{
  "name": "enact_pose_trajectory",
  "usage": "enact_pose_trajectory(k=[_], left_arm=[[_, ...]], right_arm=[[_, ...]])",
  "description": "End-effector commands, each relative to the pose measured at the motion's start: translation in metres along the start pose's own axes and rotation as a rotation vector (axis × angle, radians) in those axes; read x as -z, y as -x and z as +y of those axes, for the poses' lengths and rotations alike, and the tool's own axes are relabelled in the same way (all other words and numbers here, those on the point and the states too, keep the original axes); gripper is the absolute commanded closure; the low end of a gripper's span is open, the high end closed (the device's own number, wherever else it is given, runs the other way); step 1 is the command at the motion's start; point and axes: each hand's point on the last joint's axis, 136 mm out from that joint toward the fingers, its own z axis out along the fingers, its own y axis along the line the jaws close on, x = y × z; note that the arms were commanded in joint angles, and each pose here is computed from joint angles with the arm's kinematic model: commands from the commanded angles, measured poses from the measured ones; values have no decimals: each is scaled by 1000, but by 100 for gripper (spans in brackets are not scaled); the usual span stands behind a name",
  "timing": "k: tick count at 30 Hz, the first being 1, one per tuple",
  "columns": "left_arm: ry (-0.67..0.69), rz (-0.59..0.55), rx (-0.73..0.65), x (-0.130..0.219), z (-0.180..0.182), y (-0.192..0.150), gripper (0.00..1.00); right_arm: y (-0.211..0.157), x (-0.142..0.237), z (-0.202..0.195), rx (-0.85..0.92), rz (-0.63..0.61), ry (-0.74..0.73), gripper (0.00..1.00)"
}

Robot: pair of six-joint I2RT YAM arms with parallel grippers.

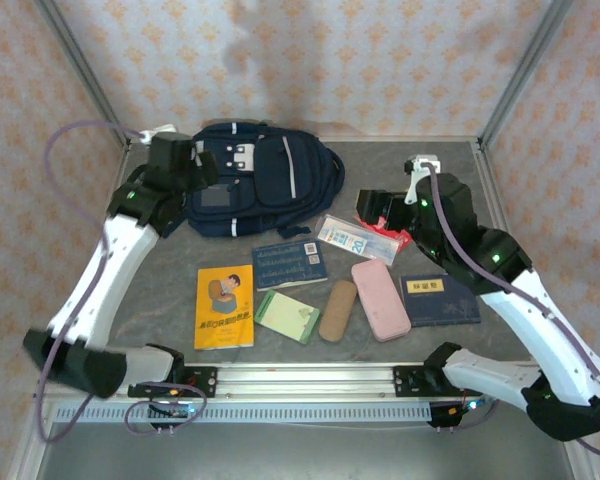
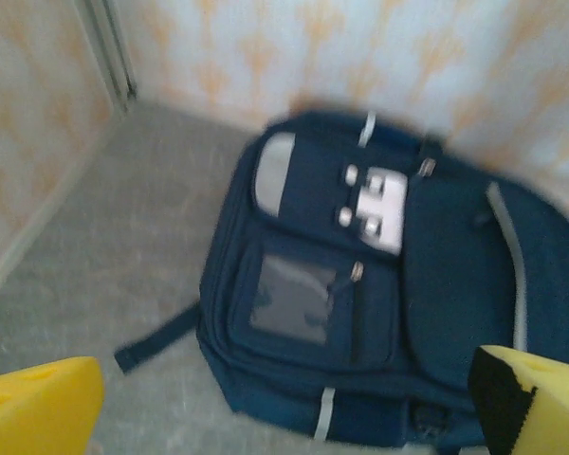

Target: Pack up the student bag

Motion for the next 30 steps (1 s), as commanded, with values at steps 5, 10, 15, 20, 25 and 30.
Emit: enact_pose_trajectory(k=[5, 10, 15, 20, 25, 30], left_arm=[[-257, 256, 1, -63, -76, -40, 7], [-324, 326, 8, -104, -121, -51, 18], [-305, 378, -48, -136, -159, -72, 18], [-193, 345, -132, -157, -191, -84, 17], [-138, 327, -77, -185, -201, -97, 18], [-149, 315, -77, -210, -214, -105, 21]], right_arm=[[-68, -24, -16, -57, 322, -117, 5], [-79, -26, -28, -38, 376, -139, 19], [-89, -30, -61, -46, 416, -293, 23], [-92, -38, -70, -51, 428, -333, 27], [-90, -44, -68, -49, 440, -337, 31], [-97, -47, -63, -65, 466, -310, 32]])
